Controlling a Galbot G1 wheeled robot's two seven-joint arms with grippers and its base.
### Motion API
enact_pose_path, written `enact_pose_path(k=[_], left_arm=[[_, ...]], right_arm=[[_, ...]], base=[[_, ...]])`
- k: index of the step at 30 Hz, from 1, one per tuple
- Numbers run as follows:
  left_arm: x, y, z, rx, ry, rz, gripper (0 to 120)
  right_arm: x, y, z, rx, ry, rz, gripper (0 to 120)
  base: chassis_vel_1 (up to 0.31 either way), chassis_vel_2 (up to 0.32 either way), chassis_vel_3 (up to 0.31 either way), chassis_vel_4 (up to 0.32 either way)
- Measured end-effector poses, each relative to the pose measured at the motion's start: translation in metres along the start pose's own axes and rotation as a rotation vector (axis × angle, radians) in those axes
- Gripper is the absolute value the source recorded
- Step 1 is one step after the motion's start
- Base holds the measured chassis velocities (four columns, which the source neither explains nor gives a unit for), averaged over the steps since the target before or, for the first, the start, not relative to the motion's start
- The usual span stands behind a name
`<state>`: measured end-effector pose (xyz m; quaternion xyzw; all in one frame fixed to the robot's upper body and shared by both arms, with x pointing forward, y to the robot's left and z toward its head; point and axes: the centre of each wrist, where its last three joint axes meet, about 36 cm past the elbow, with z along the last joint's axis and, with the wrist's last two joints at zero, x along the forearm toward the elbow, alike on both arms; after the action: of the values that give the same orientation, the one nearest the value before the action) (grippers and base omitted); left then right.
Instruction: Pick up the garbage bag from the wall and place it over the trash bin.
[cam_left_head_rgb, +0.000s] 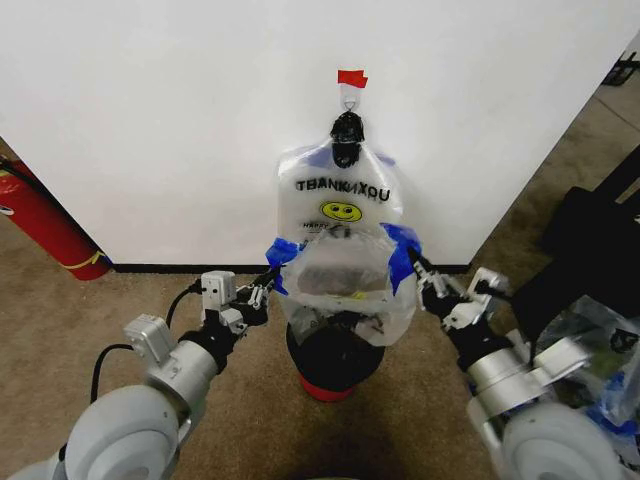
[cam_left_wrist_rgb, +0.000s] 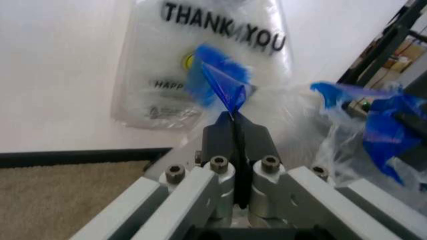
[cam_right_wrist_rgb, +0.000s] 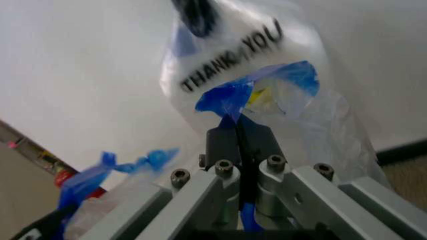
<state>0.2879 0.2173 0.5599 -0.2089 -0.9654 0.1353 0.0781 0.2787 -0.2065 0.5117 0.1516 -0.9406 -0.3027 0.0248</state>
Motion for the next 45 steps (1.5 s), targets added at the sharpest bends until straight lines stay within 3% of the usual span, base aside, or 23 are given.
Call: enact_pose_path(k=[8, 20, 25, 33, 41, 45], left_arm=[[-0.008, 0.006, 0.026, 0.026, 0.021, -0.046, 0], [-0.006, 0.011, 0.061, 0.077, 0.1, -0.116, 0], [-0.009, 0.016, 0.07, 0.08, 0.118, -0.141, 0], [0.002, 0.004, 0.072, 0.113, 0.127, -0.121, 0], [-0.006, 0.004, 0.105, 0.141, 0.189, -0.159, 0], [-0.007, 0.003, 0.109, 0.144, 0.198, -0.173, 0]], right_arm=[[-0.004, -0.005, 0.038, -0.055, 0.014, 0.048, 0], [0.006, -0.021, 0.094, -0.008, 0.031, 0.138, 0], [0.009, -0.021, 0.102, -0.014, 0.037, 0.159, 0], [0.02, -0.008, 0.123, -0.01, 0.058, 0.169, 0], [0.024, -0.027, 0.128, 0.053, 0.045, 0.261, 0], [0.031, -0.033, 0.132, 0.075, 0.058, 0.319, 0]], base=[[0.0, 0.0, 0.0, 0.0], [0.0, 0.0, 0.0, 0.0], [0.0, 0.0, 0.0, 0.0], [0.0, 0.0, 0.0, 0.0], [0.0, 0.0, 0.0, 0.0], [0.0, 0.0, 0.0, 0.0]])
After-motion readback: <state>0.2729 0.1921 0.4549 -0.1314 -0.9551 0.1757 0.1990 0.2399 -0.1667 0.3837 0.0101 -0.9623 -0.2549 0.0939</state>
